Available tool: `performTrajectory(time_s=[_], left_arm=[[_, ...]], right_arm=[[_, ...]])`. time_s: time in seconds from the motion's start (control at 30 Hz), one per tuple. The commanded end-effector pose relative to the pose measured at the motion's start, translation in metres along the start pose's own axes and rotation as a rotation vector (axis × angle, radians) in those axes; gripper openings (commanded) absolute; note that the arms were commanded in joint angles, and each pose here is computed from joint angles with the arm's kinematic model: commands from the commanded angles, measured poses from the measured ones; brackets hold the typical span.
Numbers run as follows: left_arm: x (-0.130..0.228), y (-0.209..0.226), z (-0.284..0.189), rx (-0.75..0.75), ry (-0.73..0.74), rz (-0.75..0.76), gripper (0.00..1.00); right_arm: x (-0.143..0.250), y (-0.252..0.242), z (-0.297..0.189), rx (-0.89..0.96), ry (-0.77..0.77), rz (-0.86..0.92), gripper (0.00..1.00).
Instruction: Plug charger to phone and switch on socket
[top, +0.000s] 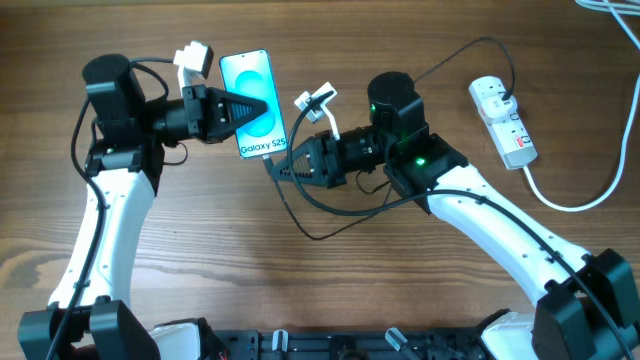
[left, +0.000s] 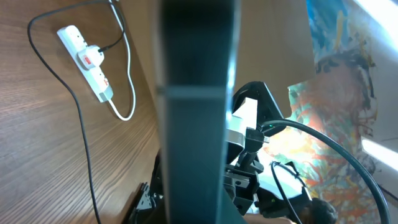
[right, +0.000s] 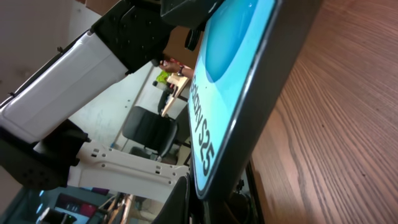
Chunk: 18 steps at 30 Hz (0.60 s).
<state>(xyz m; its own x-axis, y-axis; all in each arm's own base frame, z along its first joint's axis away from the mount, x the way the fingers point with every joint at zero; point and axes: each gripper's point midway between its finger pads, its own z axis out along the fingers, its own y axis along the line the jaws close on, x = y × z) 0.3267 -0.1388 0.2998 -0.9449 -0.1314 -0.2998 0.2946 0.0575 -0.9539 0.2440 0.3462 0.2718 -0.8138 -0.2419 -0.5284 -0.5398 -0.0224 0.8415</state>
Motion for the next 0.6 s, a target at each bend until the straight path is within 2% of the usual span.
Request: performTrajectory(time_s=[0.0, 0.3, 0.57], left_arm=[[0.014, -0.018, 0.009, 0.042, 0.069, 0.044, 0.04], [0.018, -0.019, 0.015, 0.049, 0.089, 0.044, 0.04], [0.024, -0.021, 0.023, 0.058, 0.116, 0.043, 0.04]], right_arm=[[-0.014, 0.001, -0.006, 0.008, -0.048, -0.024, 0.04], [-0.029, 0.007, -0.008, 0.002, -0.101, -0.029, 0.04], [-0.045, 0.002, -0.03, 0.018, -0.161, -0.021, 0.04]])
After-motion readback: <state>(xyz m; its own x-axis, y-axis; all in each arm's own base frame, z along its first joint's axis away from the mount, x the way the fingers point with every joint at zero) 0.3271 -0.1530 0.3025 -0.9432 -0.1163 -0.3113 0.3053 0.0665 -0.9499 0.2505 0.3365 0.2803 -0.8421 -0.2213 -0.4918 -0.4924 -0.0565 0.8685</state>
